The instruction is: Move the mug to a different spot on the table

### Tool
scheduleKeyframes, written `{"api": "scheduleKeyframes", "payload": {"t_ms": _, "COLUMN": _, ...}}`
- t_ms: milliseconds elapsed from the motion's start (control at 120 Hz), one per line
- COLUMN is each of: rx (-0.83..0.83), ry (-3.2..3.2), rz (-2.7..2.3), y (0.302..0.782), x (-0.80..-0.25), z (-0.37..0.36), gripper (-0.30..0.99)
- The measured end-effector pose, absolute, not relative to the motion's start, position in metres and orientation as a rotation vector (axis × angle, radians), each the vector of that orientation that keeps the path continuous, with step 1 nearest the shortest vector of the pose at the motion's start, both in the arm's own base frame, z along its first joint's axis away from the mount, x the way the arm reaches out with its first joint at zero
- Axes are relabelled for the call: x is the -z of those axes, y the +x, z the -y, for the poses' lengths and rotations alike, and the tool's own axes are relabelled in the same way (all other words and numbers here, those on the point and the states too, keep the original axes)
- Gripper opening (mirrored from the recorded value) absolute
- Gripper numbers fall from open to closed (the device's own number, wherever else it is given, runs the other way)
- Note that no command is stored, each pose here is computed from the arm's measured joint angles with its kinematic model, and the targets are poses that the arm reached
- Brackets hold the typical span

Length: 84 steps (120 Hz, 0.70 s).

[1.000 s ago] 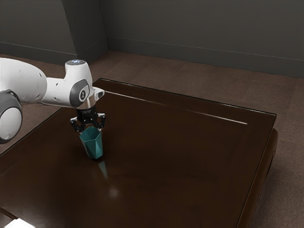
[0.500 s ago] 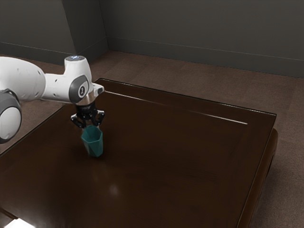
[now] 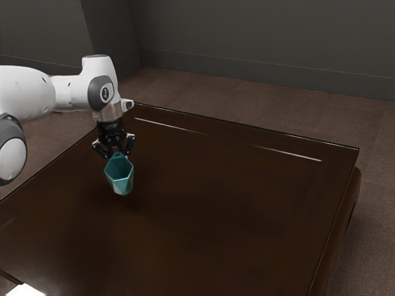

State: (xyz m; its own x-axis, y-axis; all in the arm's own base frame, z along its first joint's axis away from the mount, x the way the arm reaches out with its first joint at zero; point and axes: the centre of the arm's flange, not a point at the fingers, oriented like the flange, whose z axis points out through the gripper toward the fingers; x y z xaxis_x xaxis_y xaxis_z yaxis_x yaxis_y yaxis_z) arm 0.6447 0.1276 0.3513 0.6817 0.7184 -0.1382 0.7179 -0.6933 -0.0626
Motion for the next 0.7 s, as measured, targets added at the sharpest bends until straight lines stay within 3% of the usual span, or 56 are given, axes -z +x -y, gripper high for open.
{"api": "scheduleKeyframes", "payload": {"t_ms": 383, "rx": -0.319, "ry": -3.007, "rz": 1.393, "y": 0.671, "x": -0.389, "z": -0.1, "gripper": -0.03}}
{"api": "scheduleKeyframes", "payload": {"t_ms": 700, "rx": -0.55, "ry": -2.983, "rz": 1.538, "y": 0.68, "x": -0.344, "z": -0.103, "gripper": -0.03}}
